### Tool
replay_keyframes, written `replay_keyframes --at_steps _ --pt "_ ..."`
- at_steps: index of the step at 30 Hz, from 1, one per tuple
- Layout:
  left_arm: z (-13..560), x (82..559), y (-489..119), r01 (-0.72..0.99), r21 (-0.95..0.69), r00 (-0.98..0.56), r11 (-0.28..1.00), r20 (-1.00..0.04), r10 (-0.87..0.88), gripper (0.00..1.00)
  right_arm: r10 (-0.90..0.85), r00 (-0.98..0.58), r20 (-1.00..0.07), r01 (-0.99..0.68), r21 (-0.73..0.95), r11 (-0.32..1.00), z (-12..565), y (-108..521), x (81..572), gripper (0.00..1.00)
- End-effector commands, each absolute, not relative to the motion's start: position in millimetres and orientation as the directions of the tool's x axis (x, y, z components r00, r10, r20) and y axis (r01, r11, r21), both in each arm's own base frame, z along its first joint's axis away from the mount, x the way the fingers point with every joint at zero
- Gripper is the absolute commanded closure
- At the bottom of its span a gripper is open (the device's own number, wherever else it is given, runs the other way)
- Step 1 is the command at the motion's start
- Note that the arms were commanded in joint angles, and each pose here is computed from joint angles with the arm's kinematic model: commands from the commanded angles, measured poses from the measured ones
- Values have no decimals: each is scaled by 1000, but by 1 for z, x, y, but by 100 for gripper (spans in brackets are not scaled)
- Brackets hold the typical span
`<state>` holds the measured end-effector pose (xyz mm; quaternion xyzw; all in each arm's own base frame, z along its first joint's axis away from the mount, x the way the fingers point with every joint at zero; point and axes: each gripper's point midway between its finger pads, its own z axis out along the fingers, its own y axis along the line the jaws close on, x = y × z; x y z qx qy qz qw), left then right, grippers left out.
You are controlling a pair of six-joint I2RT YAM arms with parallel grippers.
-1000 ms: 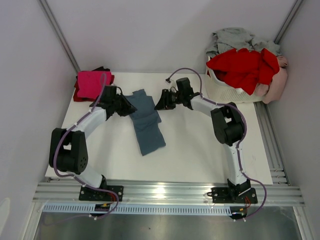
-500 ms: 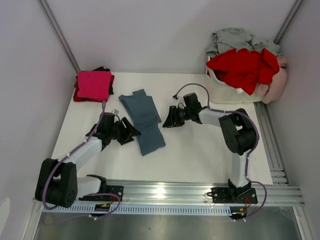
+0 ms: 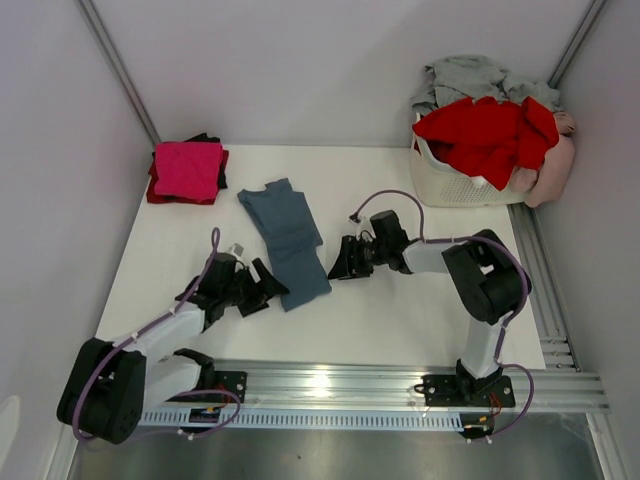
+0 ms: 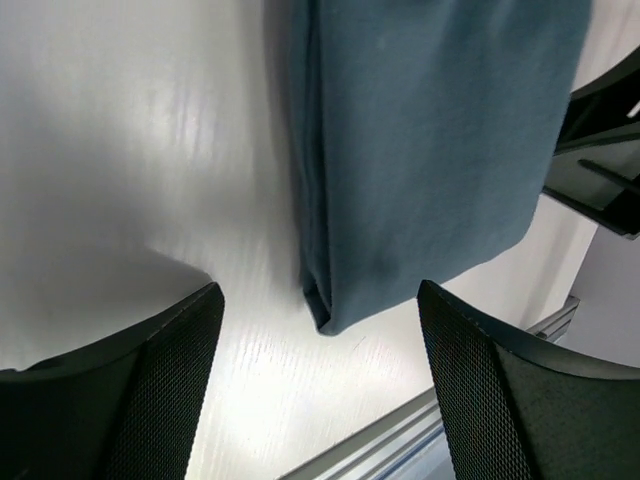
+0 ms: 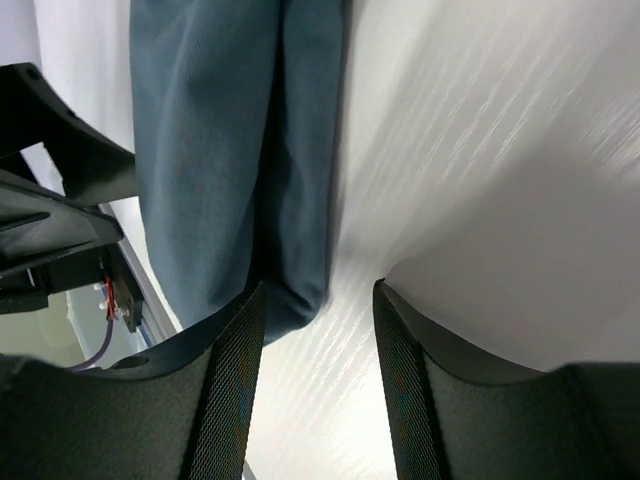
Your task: Fold and stack the t-shirts
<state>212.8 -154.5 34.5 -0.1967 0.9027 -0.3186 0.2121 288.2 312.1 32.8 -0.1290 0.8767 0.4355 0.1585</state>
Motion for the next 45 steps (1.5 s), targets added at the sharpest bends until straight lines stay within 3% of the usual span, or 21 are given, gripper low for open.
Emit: replay_keyframes --at_steps 1,15,20,30,45 --pt "34 214 -164 -171 -690 -821 703 -294 -489 17 -69 -897 -437 -403 744 533 48 319 282 48" --pt "25 214 -184 -132 -676 -849 725 -301 -434 19 -41 -932 -360 -348 859 375 50 329 248 44" --pt "23 215 -185 -134 -674 -852 726 -295 -432 20 -40 -945 -325 -317 877 361 50 322 245 32" --pt "23 216 -189 -126 -675 -863 727 -287 -416 22 -53 -954 -295 -295 894 337 44 318 251 21" --pt "23 217 -189 -119 -667 -870 735 -287 -402 22 -41 -965 -261 -261 920 293 33 334 267 22"
